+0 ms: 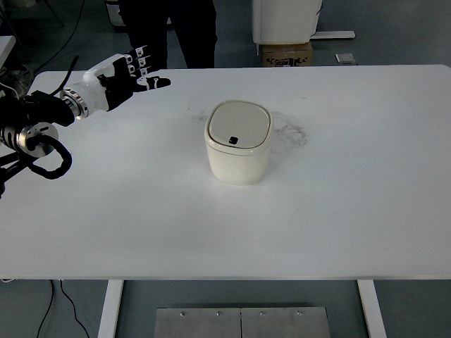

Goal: Open trash bin

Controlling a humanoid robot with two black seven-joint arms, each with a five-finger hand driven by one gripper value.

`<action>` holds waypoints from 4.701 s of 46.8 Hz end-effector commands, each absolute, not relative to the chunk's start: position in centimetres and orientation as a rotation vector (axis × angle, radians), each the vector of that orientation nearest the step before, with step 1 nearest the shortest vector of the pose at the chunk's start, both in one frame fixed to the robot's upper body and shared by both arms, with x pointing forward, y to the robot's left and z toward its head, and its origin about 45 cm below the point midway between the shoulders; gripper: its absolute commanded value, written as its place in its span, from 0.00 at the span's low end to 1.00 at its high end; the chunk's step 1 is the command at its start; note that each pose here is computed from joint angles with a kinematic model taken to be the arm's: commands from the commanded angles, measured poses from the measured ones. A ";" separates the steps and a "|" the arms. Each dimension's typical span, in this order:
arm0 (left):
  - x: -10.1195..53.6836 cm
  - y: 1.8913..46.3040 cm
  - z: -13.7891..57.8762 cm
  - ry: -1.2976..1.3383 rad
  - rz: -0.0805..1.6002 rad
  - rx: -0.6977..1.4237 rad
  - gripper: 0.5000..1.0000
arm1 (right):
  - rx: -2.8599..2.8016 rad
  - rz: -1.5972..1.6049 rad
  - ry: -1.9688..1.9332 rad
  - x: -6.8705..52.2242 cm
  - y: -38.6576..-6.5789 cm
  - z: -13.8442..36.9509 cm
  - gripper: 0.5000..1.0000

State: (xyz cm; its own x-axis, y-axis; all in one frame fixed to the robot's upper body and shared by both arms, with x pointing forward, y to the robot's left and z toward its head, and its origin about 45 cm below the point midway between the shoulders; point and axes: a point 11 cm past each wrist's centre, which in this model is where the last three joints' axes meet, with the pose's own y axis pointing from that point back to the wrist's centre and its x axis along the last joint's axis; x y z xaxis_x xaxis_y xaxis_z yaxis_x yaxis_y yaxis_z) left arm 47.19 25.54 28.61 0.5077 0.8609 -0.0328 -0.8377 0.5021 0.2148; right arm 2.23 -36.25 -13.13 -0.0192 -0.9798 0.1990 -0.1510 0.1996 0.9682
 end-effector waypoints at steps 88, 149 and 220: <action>42.9 14.9 33.3 -0.609 0.101 0.799 1.00 | 1.164 -0.985 -1.412 2.2 -36.2 -13.1 0.98; 42.5 14.0 31.7 -0.609 0.055 0.826 1.00 | 1.164 -0.985 -1.412 2.2 -36.2 -13.1 0.98; 42.2 13.2 31.1 -0.629 0.020 0.841 1.00 | 1.165 -0.984 -1.411 2.2 -36.2 -13.1 0.98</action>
